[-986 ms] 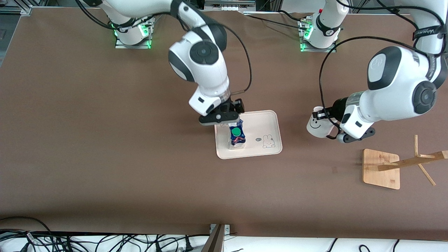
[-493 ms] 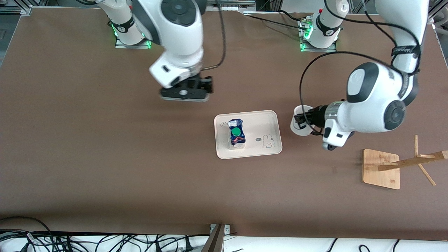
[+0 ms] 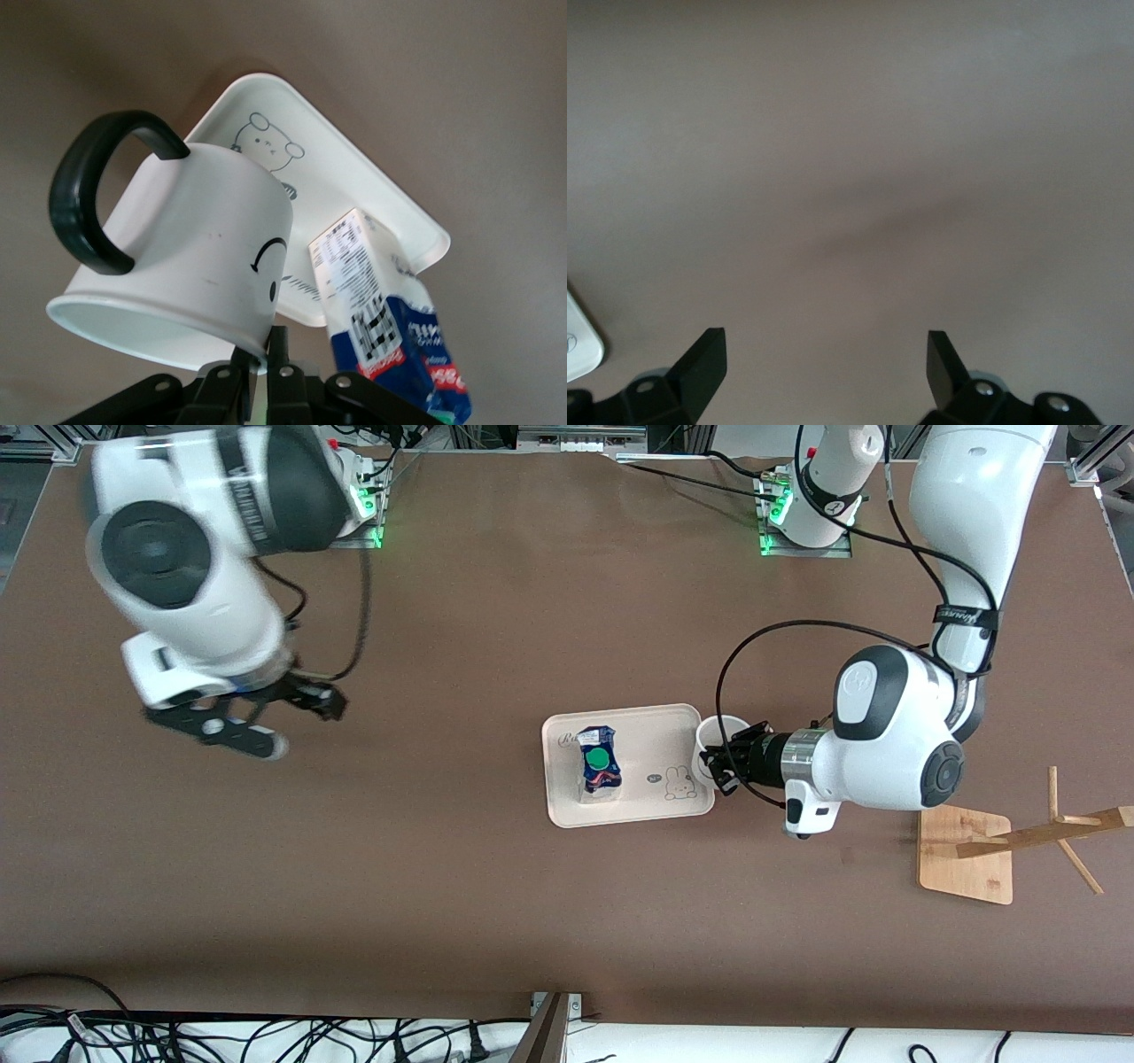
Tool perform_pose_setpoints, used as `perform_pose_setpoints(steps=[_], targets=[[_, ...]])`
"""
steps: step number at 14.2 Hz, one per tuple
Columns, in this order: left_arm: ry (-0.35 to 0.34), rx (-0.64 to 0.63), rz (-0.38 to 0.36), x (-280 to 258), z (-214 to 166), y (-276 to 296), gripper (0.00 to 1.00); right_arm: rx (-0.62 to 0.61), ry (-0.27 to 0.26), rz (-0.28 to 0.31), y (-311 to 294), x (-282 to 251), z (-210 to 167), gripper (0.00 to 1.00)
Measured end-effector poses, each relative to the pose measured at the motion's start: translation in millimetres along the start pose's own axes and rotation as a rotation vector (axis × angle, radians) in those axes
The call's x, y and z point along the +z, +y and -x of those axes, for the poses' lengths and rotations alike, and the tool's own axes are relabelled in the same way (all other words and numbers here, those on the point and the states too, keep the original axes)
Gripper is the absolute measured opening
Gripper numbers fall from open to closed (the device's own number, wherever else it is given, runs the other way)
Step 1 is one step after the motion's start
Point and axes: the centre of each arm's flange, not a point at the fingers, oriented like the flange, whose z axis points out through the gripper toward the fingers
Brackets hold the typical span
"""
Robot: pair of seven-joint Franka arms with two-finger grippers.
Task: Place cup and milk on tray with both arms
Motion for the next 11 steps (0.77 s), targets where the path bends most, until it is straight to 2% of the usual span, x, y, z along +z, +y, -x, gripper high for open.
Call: perform_pose_setpoints(steps=[2, 4, 5, 8, 11], targets=[[-0.022, -0.064, 0.035, 17, -3, 7, 0.09, -0.022, -0.025, -0.016, 48, -4, -17, 1.0], [-0.048, -0.097, 0.049, 26, -4, 10, 0.09, -0.08, -0.044, -0.035, 66, -3, -23, 1.0], [-0.062, -0.112, 0.053, 29, -5, 11, 0.09, -0.106, -0.048, -0.063, 68, 0, -26, 1.0], [-0.091, -0.138, 0.059, 36, -11, 10, 0.09, -0.16, 0.008, -0.114, 73, 6, -44, 1.0], [-0.152, -0.177, 0.079, 46, -14, 11, 0.09, -0.173, 0.066, -0.151, 71, 6, -55, 1.0]])
